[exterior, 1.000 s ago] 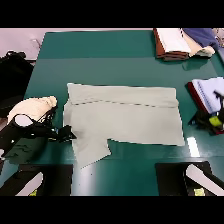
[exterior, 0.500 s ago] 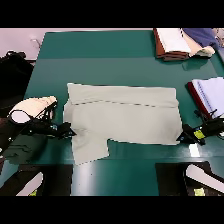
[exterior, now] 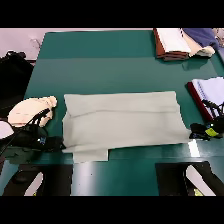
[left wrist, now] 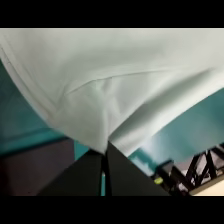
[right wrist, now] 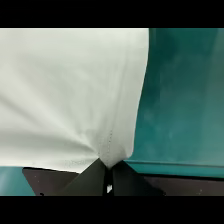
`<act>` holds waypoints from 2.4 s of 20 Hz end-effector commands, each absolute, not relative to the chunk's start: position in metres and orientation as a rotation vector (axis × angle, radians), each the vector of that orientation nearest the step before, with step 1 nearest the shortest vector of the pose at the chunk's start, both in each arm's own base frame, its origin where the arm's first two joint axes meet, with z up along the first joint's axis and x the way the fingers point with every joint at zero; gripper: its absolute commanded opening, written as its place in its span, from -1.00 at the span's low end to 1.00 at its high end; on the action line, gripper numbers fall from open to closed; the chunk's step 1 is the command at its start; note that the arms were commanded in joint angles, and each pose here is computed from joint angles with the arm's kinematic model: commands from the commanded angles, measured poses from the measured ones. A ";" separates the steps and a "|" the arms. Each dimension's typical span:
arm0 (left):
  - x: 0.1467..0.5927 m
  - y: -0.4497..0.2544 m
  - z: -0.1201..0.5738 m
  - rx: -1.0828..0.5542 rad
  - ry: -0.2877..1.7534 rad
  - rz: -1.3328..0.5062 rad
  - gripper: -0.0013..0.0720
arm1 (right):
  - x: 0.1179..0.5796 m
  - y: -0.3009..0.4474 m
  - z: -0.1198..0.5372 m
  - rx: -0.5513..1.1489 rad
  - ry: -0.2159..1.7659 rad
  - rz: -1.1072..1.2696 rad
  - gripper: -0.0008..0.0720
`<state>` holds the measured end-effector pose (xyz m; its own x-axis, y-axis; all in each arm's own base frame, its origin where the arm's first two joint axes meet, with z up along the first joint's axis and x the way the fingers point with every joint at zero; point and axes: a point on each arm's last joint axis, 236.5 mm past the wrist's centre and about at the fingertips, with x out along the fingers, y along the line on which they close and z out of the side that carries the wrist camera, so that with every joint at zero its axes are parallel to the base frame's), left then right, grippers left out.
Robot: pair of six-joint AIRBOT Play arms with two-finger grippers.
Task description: Fold the shirts.
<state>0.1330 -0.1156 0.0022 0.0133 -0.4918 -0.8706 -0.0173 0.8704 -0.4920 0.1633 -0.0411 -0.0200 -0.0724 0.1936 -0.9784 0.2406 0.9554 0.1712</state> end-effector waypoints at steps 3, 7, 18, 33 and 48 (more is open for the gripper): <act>0.177 -0.109 0.023 -0.392 1.383 -0.355 -0.91 | 0.184 -0.038 -0.008 0.259 1.549 -0.038 -0.93; 0.252 -0.104 0.023 -0.362 1.314 -0.349 -0.91 | 0.239 -0.029 -0.002 0.203 1.520 0.001 -0.93; 0.374 -0.095 0.005 -0.398 1.209 -0.273 0.10 | 0.380 -0.014 0.010 0.321 1.411 0.123 -0.26; 0.370 -0.245 0.020 -0.448 1.177 -0.515 -0.90 | 0.342 -0.041 -0.081 0.879 1.467 0.298 0.36; 0.382 -0.407 -0.046 -0.375 1.295 -0.697 -0.90 | 0.385 0.053 0.103 0.410 1.166 0.543 -0.93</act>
